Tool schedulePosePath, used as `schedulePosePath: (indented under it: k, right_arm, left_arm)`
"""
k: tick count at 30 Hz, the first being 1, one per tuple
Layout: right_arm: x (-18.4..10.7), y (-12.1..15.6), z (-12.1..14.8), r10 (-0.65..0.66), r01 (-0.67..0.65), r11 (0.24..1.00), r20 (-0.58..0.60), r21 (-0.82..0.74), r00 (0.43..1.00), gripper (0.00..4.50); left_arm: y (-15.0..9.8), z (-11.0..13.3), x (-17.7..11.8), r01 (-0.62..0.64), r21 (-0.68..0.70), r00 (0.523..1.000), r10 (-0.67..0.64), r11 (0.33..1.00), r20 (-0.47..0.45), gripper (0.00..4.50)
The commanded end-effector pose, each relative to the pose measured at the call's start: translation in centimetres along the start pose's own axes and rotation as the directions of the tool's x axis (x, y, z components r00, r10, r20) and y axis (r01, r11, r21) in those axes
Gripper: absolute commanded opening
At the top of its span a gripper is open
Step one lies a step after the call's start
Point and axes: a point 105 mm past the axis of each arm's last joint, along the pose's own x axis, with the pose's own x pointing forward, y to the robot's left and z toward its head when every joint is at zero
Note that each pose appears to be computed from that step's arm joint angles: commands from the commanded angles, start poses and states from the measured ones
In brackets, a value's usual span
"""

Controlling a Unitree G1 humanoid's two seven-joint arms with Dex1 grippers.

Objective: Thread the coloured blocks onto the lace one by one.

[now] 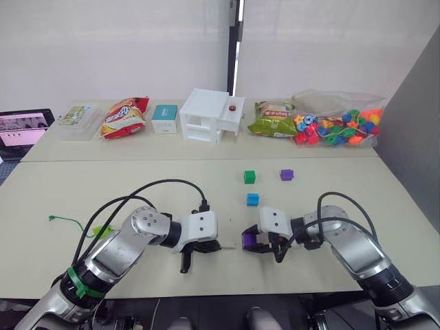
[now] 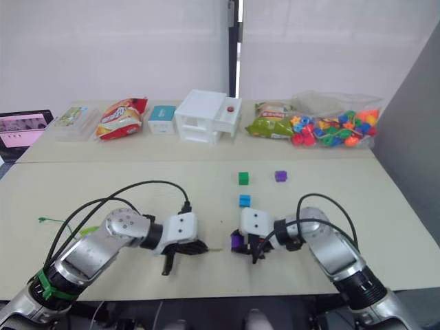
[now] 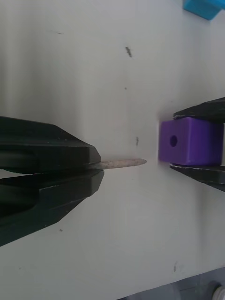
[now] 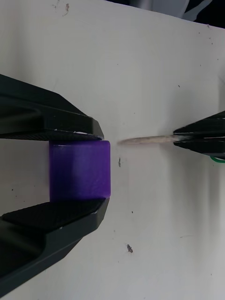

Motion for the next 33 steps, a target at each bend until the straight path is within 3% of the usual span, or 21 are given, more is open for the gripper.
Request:
schedulePosePath:
  k: [1, 21, 33]
  right_arm:
    - [0.7, 1.7, 0.2, 0.069, -0.069, 0.997, 0.016, 0.023, 0.998, 1.18]
    - [0.5, 1.7, 1.2, 0.075, -0.076, 0.997, 0.025, 0.030, 0.997, 1.18]
    - [0.7, 1.9, 1.3, 0.064, -0.065, 0.997, 0.030, 0.047, 0.998, 1.18]
  left_arm:
    - [0.9, 0.8, 0.2, -0.029, 0.027, 1.000, 0.029, 0.999, 0.012, 0.00]
    - [0.9, 1.6, 1.3, -0.017, 0.033, 1.000, 0.017, 0.999, 0.009, 0.00]
    - [0.6, 3.4, 2.0, 0.004, 0.024, 0.996, -0.006, 1.000, 0.094, 0.00]
